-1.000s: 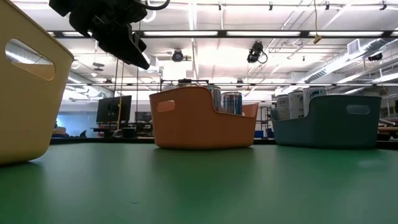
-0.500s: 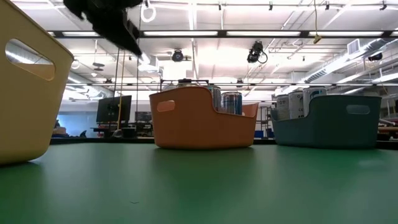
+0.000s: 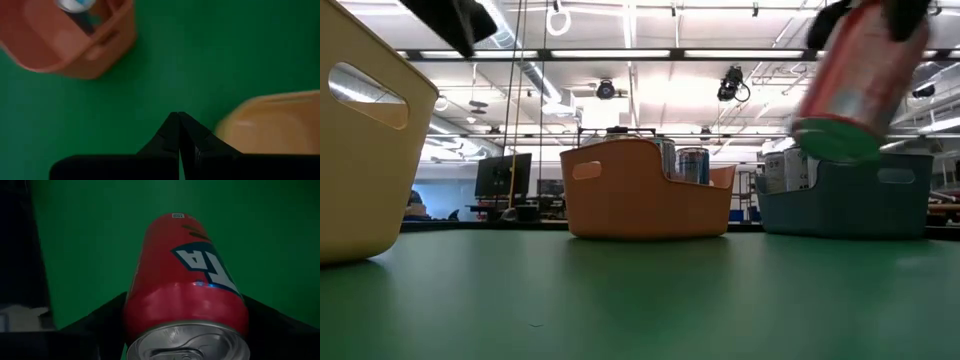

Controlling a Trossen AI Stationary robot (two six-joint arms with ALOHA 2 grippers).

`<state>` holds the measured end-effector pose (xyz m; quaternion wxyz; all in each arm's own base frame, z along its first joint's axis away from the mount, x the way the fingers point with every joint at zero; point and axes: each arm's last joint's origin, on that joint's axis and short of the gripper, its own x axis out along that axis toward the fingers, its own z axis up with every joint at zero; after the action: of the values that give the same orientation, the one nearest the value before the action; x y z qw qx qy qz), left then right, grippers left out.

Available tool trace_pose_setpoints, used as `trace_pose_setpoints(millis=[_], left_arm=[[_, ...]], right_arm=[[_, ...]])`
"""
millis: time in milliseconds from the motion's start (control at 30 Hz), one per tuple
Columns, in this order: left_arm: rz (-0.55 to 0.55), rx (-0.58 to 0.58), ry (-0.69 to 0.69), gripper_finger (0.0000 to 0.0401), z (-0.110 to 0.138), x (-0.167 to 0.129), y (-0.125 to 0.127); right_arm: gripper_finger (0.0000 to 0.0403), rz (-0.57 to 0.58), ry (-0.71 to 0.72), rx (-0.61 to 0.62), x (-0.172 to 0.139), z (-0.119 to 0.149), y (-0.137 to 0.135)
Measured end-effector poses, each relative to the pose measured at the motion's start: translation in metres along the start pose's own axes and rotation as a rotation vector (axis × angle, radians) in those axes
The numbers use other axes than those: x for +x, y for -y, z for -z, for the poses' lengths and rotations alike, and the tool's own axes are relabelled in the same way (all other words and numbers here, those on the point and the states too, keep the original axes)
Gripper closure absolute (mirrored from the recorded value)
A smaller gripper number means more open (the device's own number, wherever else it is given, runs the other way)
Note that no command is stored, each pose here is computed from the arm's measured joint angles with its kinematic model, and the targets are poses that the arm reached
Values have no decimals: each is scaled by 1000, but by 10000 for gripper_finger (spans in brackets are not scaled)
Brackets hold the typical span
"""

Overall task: Sort soda cans
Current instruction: Put the orange soda can into the yellow bin

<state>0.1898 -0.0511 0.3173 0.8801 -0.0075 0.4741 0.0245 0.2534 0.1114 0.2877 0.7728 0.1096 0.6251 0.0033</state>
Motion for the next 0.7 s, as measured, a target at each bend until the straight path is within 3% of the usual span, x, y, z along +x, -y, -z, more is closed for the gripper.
trace_pose_setpoints(millis=[300,500,700], left_arm=[[195,-117,-76,400,10,-1,41],[168,-182,-184,387,9,23,57],[155,-199,-241,320,7,40,62]], right_arm=[[110,28,44,-127,-3,-14,18],[110,32,44,-207,-3,-14,18],[110,45,47,-257,-3,-15,21]])
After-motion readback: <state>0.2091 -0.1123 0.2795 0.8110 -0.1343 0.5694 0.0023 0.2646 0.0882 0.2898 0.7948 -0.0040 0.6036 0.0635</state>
